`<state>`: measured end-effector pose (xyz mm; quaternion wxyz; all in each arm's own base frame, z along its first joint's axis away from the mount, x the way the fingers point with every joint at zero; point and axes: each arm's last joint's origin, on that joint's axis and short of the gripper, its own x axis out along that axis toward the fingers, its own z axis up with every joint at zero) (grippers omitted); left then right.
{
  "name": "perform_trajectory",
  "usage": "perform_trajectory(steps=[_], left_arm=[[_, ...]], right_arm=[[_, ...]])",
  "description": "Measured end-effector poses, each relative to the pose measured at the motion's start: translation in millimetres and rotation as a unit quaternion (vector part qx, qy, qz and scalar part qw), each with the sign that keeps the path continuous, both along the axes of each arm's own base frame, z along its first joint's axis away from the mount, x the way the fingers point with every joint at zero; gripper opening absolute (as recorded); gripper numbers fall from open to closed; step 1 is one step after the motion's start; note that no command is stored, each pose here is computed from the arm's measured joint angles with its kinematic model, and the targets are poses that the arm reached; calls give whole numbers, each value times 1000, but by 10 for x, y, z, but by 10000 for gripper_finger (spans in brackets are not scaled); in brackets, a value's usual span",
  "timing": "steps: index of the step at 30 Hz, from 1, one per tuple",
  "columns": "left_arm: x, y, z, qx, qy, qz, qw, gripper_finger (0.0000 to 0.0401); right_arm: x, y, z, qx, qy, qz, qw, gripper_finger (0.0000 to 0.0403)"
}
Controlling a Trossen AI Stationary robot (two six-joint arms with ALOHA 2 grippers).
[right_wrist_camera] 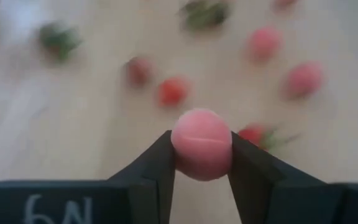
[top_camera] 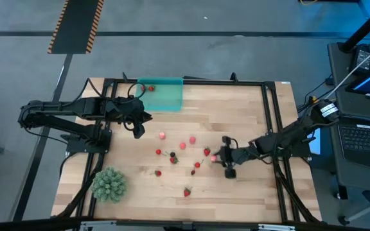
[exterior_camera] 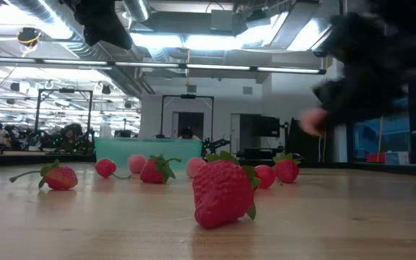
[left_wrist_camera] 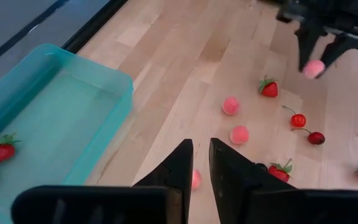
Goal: Pick and placing Produce into tupperware
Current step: Put the pink peach into the blue bin
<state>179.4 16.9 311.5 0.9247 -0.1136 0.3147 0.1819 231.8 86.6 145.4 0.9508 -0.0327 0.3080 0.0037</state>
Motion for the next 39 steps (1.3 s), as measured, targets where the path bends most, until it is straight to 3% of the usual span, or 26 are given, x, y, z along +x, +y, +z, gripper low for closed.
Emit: perform_trajectory(steps=[8,14,20,27,39], left_arm=[[-1,0,-1,-1,1,1,1000,65],[-39,-2,-43,-2,30,0,1000,111],[-67,-3,-70,-3,50,0,999,138],[-71,-4,-76,-3,54,0,999,141],[-76,-5,-79,-3,56,0,998,141]], right_arm=[[544,-477,686,-85,-19,-55,995,123],[892,-972,1286,-91,-51,-55,993,123],[1304,-1575,1593,-123,-23,-86,988,123],[1822,-2261,1536,-86,34,-94,991,123],[2430,-3083,910,-17,120,-148,982,125]])
